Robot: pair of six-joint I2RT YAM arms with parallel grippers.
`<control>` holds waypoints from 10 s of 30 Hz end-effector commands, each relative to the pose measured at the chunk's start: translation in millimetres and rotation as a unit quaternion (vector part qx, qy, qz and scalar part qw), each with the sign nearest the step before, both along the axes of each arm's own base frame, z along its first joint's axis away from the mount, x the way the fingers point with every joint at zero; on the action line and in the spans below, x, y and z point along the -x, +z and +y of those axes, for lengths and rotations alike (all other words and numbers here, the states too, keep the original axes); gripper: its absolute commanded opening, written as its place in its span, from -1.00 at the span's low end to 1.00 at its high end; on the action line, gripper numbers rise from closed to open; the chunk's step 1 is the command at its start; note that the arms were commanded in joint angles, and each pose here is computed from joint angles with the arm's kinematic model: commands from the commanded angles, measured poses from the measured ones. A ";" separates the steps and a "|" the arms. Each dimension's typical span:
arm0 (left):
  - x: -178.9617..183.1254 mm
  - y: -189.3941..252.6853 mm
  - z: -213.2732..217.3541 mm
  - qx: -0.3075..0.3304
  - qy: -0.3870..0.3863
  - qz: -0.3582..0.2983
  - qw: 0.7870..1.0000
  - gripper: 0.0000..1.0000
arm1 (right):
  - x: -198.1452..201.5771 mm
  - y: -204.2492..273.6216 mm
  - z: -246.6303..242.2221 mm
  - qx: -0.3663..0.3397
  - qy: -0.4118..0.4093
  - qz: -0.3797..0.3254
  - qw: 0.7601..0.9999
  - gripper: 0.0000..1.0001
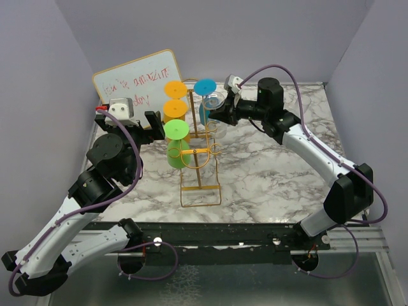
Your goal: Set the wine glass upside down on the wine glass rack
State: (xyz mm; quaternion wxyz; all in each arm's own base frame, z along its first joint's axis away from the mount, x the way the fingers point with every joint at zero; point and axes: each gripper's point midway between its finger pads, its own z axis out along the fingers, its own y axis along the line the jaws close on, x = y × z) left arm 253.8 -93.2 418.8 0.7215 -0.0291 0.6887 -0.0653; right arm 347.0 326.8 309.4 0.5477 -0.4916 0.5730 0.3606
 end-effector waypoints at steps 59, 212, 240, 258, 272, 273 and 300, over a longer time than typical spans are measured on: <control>-5.0 -16.5 -12.1 -0.024 -0.018 0.020 0.999 0.98 | -11.1 -24.1 -4.8 0.039 -0.051 0.019 0.998 -0.74; -7.7 168.5 -198.2 0.309 -0.466 -0.149 0.816 -1.00 | 118.7 147.1 -102.6 -0.468 -0.106 0.199 0.855 0.35; 41.7 143.3 -220.8 0.286 -0.479 -0.250 0.791 -1.00 | 89.2 190.4 -171.9 -0.667 -0.176 0.228 0.687 0.33; 50.7 130.7 -231.2 0.307 -0.511 -0.222 0.771 -1.00 | 100.1 225.8 -152.1 -0.678 -0.072 0.198 0.704 0.12; 59.2 123.3 -228.6 0.302 -0.519 -0.233 0.765 -1.00 | 101.7 231.8 -143.5 -0.678 -0.037 0.218 0.702 -0.41; 59.9 122.5 -228.9 0.301 -0.520 -0.234 0.764 -1.00 | 101.1 231.4 -142.3 -0.677 -0.035 0.221 0.701 -0.45; 78.3 108.8 -228.3 0.311 -0.556 -0.241 0.732 -0.86 | 89.2 220.9 -147.3 -0.688 -0.062 0.212 0.692 -0.98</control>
